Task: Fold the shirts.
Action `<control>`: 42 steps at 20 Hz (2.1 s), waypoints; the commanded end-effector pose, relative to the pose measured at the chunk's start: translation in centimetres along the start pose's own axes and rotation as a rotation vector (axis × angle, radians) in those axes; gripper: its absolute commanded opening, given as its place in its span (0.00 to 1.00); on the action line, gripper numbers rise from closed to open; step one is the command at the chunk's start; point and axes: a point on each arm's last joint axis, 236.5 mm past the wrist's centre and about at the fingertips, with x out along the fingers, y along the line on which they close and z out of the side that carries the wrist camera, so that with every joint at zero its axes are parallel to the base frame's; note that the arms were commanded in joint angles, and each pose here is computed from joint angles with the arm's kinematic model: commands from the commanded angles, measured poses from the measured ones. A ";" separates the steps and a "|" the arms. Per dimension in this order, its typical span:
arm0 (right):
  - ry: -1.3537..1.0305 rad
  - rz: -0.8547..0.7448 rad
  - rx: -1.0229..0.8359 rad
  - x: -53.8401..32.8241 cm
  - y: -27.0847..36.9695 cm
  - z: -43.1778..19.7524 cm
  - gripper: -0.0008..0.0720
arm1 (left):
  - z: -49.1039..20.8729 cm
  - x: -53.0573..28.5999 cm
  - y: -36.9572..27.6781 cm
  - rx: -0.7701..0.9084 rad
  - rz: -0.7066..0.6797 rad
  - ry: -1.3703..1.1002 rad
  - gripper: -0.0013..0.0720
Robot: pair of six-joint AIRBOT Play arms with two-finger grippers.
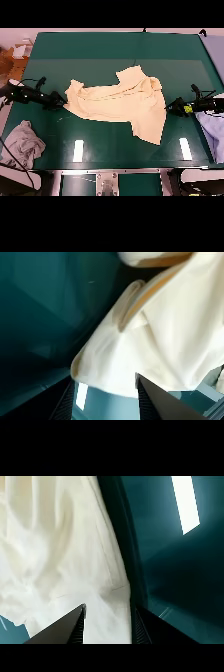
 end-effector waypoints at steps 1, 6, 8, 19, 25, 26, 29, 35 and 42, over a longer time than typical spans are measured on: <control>0.006 0.001 -0.007 0.2 0.2 -0.2 0.52 | 0.7 2.5 -0.6 0.048 0.040 -0.026 0.66; 0.012 0.001 -0.006 0.2 0.2 -0.3 0.53 | 0.0 2.1 -1.3 0.067 0.032 0.011 0.05; -0.005 -0.004 -0.001 0.2 0.1 0.1 0.63 | -0.7 2.0 -1.5 0.068 0.025 0.045 0.05; -0.008 0.043 -0.082 1.6 3.8 2.4 0.04 | -1.3 0.0 -3.0 0.075 0.031 0.050 0.05; -0.435 0.105 -0.512 -18.1 20.7 6.6 0.04 | 2.7 -18.9 -19.7 0.441 0.029 -0.441 0.05; -0.539 0.094 -0.608 -22.2 24.2 5.6 0.04 | 2.0 -24.3 -24.2 0.528 0.022 -0.601 0.05; -0.929 0.042 -0.868 -34.9 34.1 0.0 0.04 | -5.4 -40.1 -36.8 0.802 -0.010 -1.101 0.05; -1.673 -0.064 -1.063 -52.4 43.1 -15.5 0.04 | -26.3 -54.9 -46.6 1.152 -0.006 -1.706 0.05; -1.626 -0.137 -1.010 -51.4 40.8 -12.0 0.04 | -20.5 -51.8 -42.6 1.030 0.103 -1.572 0.05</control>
